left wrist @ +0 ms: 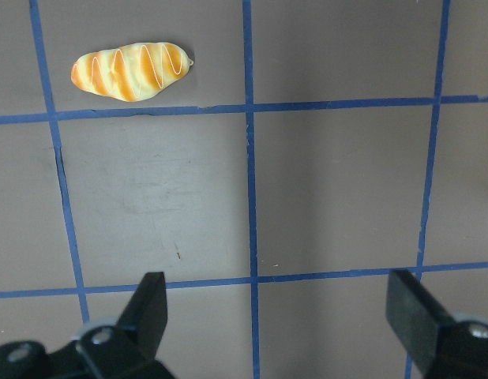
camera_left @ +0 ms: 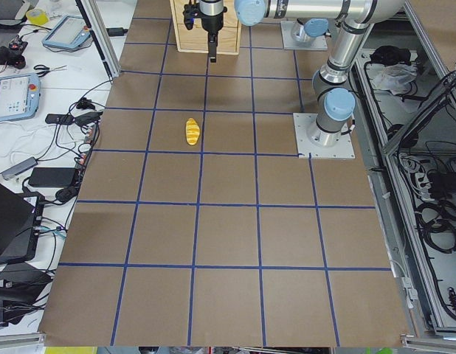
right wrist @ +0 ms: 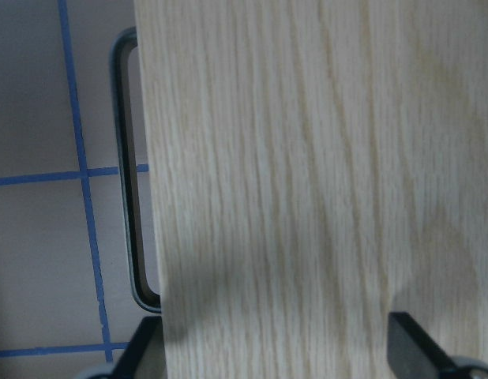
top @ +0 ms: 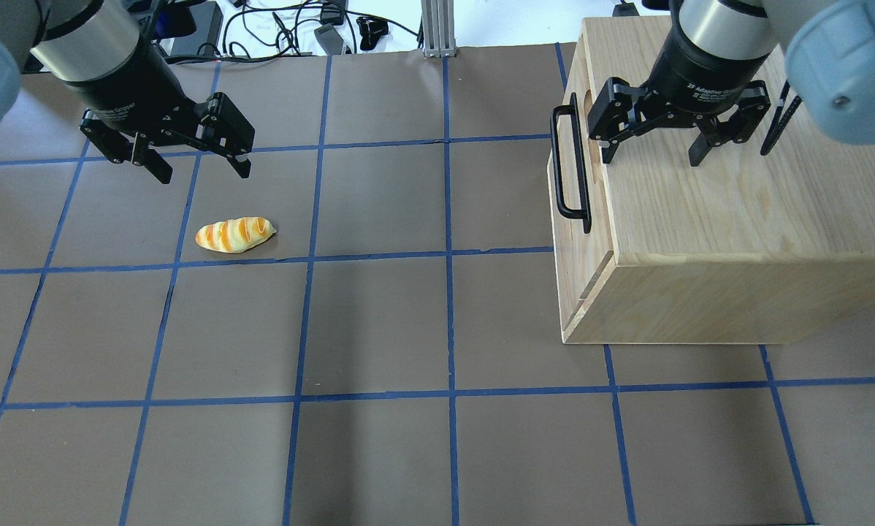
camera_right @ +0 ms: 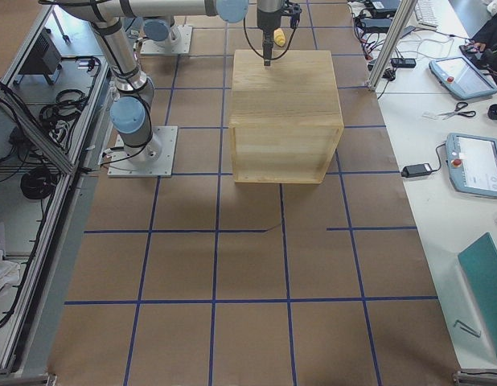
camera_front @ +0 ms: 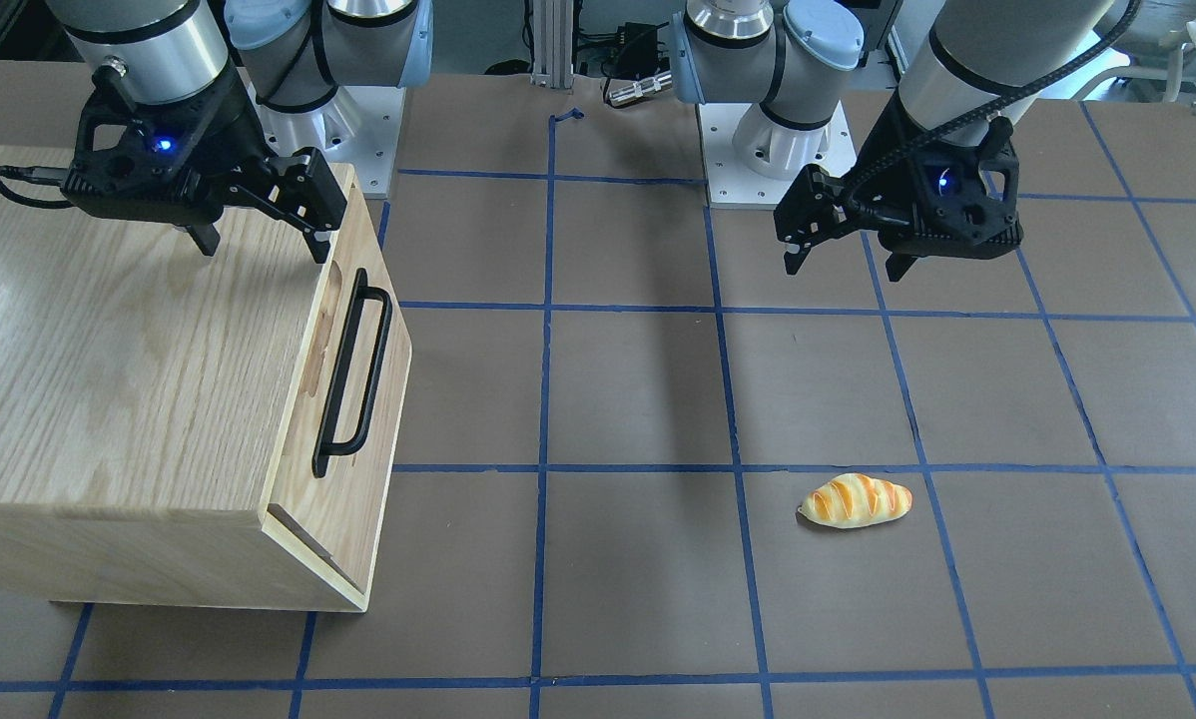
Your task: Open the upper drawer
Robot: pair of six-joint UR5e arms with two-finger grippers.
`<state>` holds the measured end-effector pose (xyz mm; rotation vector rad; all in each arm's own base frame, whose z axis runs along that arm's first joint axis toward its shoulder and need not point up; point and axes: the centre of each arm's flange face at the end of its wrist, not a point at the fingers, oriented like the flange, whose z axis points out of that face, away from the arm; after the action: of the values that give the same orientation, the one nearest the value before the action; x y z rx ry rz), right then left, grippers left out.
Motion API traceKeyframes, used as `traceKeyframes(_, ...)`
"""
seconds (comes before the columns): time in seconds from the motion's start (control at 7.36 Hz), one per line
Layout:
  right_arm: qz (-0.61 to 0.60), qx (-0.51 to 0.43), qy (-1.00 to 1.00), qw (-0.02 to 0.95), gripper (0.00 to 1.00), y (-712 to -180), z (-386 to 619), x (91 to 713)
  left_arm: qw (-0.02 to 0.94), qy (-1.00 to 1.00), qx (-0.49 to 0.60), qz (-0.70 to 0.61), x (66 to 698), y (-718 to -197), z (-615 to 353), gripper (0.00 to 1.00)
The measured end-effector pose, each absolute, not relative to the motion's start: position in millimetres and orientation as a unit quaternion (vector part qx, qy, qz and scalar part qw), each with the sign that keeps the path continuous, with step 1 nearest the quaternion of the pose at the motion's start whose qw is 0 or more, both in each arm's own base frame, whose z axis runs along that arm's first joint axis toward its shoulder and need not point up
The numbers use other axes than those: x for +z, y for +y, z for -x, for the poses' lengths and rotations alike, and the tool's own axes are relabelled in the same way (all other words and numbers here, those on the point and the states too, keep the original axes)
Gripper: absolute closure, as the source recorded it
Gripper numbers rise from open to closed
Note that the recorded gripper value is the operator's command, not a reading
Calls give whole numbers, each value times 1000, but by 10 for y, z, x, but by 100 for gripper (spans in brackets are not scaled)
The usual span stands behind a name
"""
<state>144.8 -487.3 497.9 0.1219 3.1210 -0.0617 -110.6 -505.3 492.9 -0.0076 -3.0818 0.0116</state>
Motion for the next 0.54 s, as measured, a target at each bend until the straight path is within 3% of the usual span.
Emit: traceKeyframes(0.54,-39,-20,999,9,0,-4873,-1448,4979,73,-996,39,29,4771,-5270,1522,0)
